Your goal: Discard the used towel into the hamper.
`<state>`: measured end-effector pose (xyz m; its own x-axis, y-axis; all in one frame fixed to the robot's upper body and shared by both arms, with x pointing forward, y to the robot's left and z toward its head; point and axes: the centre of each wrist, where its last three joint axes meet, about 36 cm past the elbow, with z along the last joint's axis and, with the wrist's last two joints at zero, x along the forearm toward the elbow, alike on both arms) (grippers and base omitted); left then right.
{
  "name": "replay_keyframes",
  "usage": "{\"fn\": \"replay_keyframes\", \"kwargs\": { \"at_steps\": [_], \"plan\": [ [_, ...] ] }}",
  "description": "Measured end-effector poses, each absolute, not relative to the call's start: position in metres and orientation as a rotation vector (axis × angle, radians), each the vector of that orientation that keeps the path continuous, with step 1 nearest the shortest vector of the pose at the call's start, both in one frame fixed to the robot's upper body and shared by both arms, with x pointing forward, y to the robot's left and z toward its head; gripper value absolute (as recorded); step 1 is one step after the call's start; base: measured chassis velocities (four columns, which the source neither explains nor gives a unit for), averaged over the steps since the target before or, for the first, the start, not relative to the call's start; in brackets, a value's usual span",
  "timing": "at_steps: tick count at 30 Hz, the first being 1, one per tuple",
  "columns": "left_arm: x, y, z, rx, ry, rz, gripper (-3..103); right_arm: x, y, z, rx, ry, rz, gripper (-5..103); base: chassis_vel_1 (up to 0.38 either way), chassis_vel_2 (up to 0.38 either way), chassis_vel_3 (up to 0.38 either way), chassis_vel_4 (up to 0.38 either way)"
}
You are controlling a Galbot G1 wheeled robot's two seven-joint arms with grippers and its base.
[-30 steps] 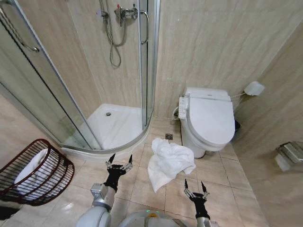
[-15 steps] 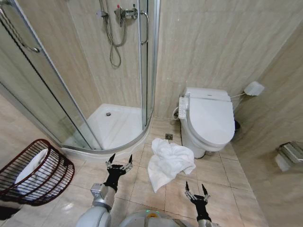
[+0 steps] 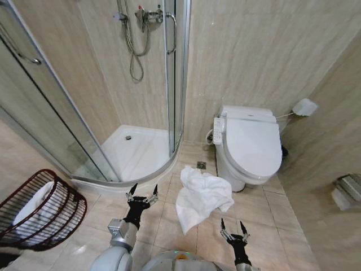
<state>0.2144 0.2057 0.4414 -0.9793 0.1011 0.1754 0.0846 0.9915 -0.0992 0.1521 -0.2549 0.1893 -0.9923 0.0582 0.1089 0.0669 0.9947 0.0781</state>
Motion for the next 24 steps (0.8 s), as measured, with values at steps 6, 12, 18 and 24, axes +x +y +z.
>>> {"fn": "replay_keyframes", "kwargs": {
  "at_steps": [6,12,18,24],
  "plan": [
    [0.2144,0.2057,0.4414,-0.139,-2.954,0.136,99,0.1517,-0.2555,0.1870,-0.069,-3.040,-0.105,100,-0.032,0.048,0.032,-0.033],
    [0.2143,0.2057,0.4414,-0.139,-2.954,0.136,99,0.1501,-0.2586,0.1850,-0.067,-3.036,-0.095,100,0.000,0.000,0.000,0.000],
    [0.2143,0.2057,0.4414,-0.139,-2.954,0.136,99,0.1541,-0.2591,0.1823,-0.106,-3.038,-0.092,100,0.000,0.000,0.000,0.000],
    [0.2143,0.2057,0.4414,-0.139,-2.954,0.136,99,0.1579,-0.2643,0.1787,-0.123,-3.039,-0.087,100,0.000,0.000,0.000,0.000]
  ]
}}
